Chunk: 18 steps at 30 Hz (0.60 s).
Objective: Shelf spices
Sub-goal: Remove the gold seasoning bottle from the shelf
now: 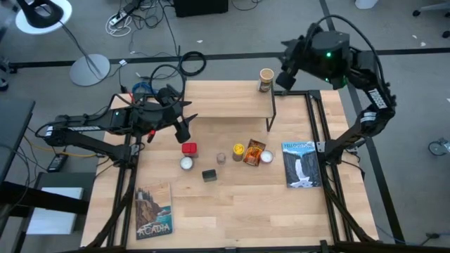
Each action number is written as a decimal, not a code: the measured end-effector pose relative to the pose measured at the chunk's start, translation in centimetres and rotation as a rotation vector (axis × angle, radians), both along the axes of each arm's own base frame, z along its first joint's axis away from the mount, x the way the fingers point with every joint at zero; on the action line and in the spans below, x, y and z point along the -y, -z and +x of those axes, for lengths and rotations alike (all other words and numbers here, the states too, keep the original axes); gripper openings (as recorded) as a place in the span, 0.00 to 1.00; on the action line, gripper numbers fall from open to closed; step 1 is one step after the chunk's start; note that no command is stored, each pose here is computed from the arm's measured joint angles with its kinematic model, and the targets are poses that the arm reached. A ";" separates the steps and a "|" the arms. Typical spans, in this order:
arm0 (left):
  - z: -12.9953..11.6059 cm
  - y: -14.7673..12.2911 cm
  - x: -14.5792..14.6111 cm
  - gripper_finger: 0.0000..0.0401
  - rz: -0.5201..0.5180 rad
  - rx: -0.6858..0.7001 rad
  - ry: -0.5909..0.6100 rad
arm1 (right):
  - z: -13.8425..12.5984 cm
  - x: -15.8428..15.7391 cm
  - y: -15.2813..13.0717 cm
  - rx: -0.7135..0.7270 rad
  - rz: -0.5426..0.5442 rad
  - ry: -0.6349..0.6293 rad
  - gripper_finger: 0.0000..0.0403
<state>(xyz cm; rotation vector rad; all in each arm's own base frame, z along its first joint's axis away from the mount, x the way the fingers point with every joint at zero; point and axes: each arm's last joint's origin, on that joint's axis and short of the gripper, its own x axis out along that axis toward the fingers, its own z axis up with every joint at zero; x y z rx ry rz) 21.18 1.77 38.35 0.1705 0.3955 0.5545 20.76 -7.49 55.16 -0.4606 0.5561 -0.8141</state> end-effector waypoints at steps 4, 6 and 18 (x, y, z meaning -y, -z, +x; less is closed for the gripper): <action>0.0 0.0 0.0 0.57 0.000 0.000 0.001 | -0.6 1.4 0.0 -0.012 -0.014 0.089 0.36; 0.0 0.0 0.0 0.57 0.000 0.001 0.000 | -0.8 2.4 0.2 0.006 0.027 0.085 0.35; 0.0 0.0 0.0 0.57 -0.015 0.009 -0.005 | -1.2 10.9 4.1 0.039 0.498 -0.124 0.48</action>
